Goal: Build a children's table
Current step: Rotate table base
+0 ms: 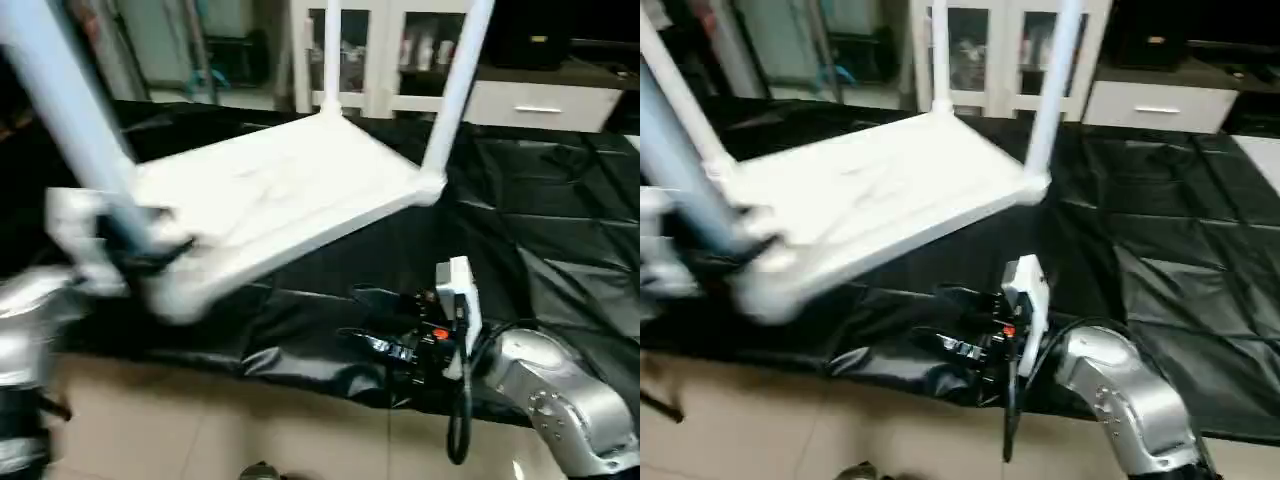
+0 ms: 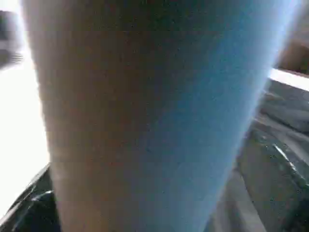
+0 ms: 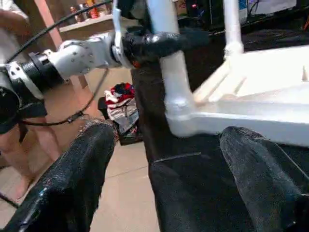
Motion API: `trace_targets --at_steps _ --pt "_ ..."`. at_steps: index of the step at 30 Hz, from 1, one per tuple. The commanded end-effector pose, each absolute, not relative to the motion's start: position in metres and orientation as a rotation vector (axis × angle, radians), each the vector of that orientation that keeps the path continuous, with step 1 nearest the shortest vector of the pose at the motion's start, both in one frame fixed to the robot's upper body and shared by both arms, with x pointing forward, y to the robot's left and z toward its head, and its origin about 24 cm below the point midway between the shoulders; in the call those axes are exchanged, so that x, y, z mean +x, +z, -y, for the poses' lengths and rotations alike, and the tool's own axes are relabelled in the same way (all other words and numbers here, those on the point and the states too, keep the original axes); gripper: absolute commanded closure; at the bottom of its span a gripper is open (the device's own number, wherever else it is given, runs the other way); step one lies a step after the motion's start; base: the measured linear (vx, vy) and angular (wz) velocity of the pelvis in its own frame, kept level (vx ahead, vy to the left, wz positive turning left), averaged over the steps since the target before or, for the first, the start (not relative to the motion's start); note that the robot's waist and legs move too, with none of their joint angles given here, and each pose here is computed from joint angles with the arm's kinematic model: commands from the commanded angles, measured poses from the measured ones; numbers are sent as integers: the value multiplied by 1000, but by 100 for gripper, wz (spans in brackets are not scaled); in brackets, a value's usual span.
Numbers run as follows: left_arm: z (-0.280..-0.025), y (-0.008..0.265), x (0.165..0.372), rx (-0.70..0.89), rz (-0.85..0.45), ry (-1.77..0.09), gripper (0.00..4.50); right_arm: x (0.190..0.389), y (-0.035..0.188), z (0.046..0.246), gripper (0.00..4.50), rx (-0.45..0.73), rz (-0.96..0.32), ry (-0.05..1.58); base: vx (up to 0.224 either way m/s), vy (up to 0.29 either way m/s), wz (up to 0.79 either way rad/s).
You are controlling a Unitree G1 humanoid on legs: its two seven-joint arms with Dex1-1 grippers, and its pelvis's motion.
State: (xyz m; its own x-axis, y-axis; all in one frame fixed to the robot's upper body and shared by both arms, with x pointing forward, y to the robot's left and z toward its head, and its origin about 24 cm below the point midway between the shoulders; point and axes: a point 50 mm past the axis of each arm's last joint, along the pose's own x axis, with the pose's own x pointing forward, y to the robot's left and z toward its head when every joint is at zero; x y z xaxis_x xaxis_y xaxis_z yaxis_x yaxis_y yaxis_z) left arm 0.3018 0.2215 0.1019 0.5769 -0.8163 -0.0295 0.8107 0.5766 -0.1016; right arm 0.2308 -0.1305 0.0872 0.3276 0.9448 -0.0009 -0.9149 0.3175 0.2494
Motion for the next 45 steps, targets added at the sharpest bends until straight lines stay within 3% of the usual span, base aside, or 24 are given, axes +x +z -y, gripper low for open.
trace_targets --at_steps 1,5,7,10,13,17,20,22,25,29,38,45 --pt "-193 104 311 -34 -67 -1048 10 233 93 137 63 195 -138 1197 0 0 0" --pt "-124 103 332 48 -11 -1138 10 236 97 150 63 165 -130 1137 0 0 0" --pt "-115 103 335 61 -10 -1137 10 236 98 152 63 164 -131 1136 0 0 0" --pt "-73 103 339 87 33 -1155 10 232 99 155 63 158 -142 1130 0 0 0" --pt "-46 102 341 138 77 -1127 10 228 97 156 63 154 -153 1125 0 0 0" --pt "-49 104 347 174 96 -1071 10 227 97 157 63 150 -156 1115 26 2 -3" --pt "-71 109 352 191 99 -1084 10 227 97 159 63 138 -154 1099 74 -2 -3" --pt "-84 108 350 192 51 -1144 10 228 96 159 63 130 -155 1092 73 4 -2" --pt "-116 93 340 273 -148 -1255 10 237 92 157 63 87 -163 1064 21 2 0" --pt "-138 69 342 462 -301 -1210 10 252 98 155 63 42 -107 1003 0 0 0" --pt "-118 60 345 434 -317 -1208 10 279 102 165 63 -32 -83 855 0 0 0" --pt "-102 52 347 468 -348 -1235 25 280 100 174 63 -90 -114 869 0 0 0"
